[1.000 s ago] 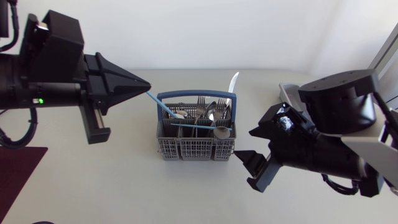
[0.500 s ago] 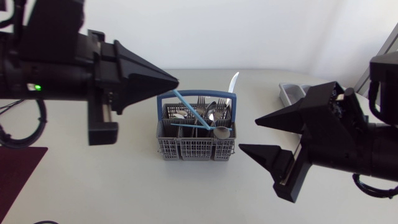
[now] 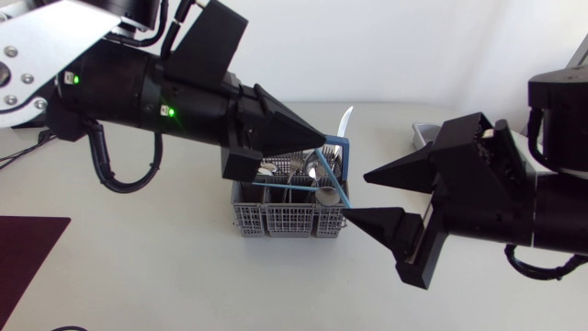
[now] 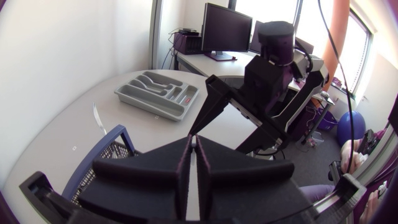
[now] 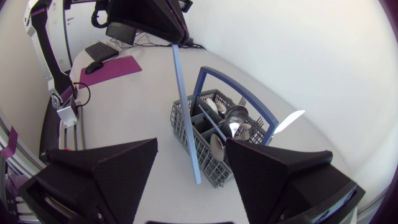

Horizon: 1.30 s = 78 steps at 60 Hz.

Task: Sort the cutlery from the basket into the organizer compartments.

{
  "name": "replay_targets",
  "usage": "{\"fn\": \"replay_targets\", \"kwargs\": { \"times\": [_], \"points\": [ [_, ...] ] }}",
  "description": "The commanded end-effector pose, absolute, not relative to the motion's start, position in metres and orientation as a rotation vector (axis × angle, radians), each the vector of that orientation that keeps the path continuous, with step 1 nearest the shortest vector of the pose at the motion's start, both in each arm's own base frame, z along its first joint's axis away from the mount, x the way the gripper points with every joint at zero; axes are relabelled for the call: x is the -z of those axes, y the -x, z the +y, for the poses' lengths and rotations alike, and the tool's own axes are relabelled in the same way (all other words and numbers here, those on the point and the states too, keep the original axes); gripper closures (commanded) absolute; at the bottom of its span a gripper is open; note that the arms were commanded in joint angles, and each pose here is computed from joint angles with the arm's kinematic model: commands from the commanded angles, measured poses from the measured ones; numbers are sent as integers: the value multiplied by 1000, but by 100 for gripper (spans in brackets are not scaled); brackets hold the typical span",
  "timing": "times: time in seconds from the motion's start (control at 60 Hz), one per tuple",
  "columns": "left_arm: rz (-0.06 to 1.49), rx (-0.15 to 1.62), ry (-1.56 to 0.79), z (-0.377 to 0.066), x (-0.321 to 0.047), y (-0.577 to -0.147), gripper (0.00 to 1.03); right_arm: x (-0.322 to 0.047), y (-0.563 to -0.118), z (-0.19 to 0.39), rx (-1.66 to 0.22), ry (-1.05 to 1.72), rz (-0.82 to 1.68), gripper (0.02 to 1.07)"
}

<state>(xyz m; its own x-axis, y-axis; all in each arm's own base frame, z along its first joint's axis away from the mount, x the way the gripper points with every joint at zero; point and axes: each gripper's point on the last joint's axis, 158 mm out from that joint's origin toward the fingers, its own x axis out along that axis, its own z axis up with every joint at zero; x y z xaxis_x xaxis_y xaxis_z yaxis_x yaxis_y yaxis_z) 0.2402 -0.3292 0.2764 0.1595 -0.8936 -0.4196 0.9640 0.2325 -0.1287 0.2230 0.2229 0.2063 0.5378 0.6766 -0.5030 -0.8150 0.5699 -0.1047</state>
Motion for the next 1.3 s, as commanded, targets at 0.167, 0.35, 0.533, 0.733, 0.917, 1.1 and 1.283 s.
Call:
{"fn": "replay_targets", "kwargs": {
  "times": [0.167, 0.35, 0.533, 0.733, 0.917, 1.1, 1.283],
  "points": [
    [469, 1374, -122, -341, -288, -241, 100, -190, -233, 229, -926, 367, 451, 45],
    [494, 1377, -115, -342, -281, -243, 100, -183, -239, 235, -930, 372, 453, 61],
    [511, 1383, -99, -341, -279, -243, 100, -183, -242, 234, -925, 370, 453, 84],
    [525, 1389, -91, -340, -276, -243, 100, -178, -240, 232, -934, 367, 479, 102],
    [524, 1372, -77, -337, -279, -248, 88, -179, -233, 229, -944, 368, 491, 101],
    [467, 1335, -39, -331, -307, -262, 17, -176, -223, 223, -947, 373, 515, 102],
    [348, 1295, 13, -324, -355, -277, 6, -171, -218, 203, -907, 375, 536, 102]
  ]
}}
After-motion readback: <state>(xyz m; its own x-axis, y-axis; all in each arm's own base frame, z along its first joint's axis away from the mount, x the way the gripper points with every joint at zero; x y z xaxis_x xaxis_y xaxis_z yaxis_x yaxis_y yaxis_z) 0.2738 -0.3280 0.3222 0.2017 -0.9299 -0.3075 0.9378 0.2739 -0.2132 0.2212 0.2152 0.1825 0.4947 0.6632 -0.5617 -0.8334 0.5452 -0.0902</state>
